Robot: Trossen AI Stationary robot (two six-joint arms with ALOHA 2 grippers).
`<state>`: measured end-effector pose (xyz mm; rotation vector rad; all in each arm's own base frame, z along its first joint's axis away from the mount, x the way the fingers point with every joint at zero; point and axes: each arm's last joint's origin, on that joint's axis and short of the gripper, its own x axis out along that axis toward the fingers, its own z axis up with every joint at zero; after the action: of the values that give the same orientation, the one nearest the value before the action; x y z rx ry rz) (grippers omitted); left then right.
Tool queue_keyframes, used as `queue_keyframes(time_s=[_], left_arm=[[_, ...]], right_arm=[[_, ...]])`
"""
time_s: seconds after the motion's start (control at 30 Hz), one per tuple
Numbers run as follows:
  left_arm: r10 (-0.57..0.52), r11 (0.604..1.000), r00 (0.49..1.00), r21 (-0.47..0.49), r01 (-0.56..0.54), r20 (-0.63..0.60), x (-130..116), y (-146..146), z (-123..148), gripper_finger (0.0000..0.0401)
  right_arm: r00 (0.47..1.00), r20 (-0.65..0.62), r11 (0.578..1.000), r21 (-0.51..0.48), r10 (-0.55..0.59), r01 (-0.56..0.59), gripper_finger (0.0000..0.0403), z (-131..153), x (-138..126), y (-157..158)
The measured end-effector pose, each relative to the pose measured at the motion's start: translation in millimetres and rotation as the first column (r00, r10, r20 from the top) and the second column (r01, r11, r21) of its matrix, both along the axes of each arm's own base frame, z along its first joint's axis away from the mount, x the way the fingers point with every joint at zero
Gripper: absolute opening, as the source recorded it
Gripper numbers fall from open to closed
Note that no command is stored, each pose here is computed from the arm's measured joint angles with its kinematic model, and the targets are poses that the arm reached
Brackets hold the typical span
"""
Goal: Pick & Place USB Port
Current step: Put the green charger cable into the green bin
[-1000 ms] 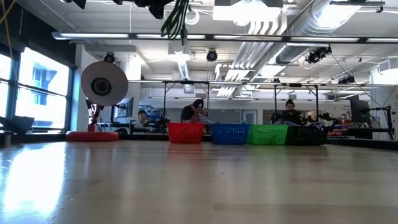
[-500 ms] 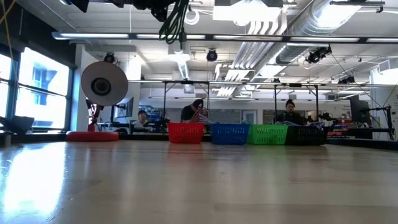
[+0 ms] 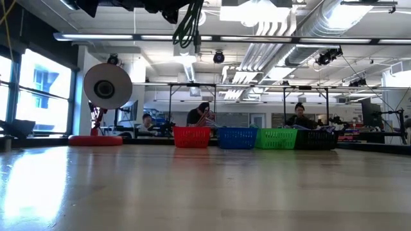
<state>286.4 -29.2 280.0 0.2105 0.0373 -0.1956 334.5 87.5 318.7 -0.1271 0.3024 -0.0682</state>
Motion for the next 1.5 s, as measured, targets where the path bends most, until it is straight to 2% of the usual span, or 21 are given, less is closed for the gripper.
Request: queue_keyframes(time_s=[0.13, 0.3, 0.33, 0.5, 0.7, 0.83, 1.0, 1.1, 1.2, 1.3, 1.4, 1.5], left_arm=[[-0.001, 1.0, 1.0, 0.003, 0.001, 0.006, 0, 0, 1, 0.0008], [0.0, 1.0, 1.0, 0.003, 0.0, 0.006, 0, 0, 0, 0.0008], [0.0, 1.0, 1.0, 0.003, 0.0, 0.006, 0, 0, 1, 0.0008], [0.017, 1.0, 1.0, 0.007, -0.017, 0.0, 0, 0, 0, 0.0016], [0.037, 0.999, 0.999, 0.023, -0.038, 0.015, -1, 1, 2, 0.0082], [0.076, 0.997, 0.997, 0.022, -0.076, 0.02, -4, 2, 5, 0.011], [0.077, 0.997, 0.997, 0.022, -0.078, 0.019, -4, 2, 5, 0.0117], [0.092, 0.995, 0.996, 0.028, -0.092, 0.021, -4, 3, 5, 0.0118], [0.099, 0.995, 0.994, 0.028, -0.1, 0.034, -7, 4, 10, 0.0118], [0.144, 0.989, 0.989, 0.031, -0.145, 0.028, -12, 5, 14, 0.0118], [0.206, 0.978, 0.979, 0.039, -0.206, 0.014, -20, 8, 19, 0.0118], [0.282, 0.958, 0.959, 0.047, -0.282, 0.006, -30, 11, 24, 0.0119]], right_arm=[[1.0, -0.001, 1.0, -0.01, 0.003, -0.003, 0.013, 0, 0, 0], [1.0, -0.003, 1.0, -0.031, 0.004, -0.004, 0.0028, 0, 1, -4], [1.0, -0.005, 0.999, -0.04, 0.005, -0.005, 0.0019, 0, 1, -5], [1.0, -0.003, 1.0, -0.025, -0.014, 0.014, 0.0024, 0, 2, -8], [1.0, -0.008, 1.0, -0.025, -0.009, 0.009, 0.0014, -1, 2, -8], [0.999, -0.031, 0.999, -0.035, -0.008, 0.007, 0.0011, -2, 1, -8], [0.999, -0.033, 0.998, -0.053, 0.025, -0.027, 0.001, -2, 1, -7], [0.999, -0.042, 0.998, -0.069, -0.011, 0.008, 0.001, -1, -2, -8], [0.993, -0.057, 0.989, -0.114, -0.099, 0.092, 0.001, 7, -15, -12], [0.96, -0.057, 0.947, -0.19, -0.274, 0.259, 0.001, 21, -37, -22], [0.877, -0.043, 0.855, -0.248, -0.479, 0.455, 0.001, 33, -65, -35], [0.779, -0.02, 0.758, -0.245, -0.627, 0.604, 0.001, 43, -91, -53]])
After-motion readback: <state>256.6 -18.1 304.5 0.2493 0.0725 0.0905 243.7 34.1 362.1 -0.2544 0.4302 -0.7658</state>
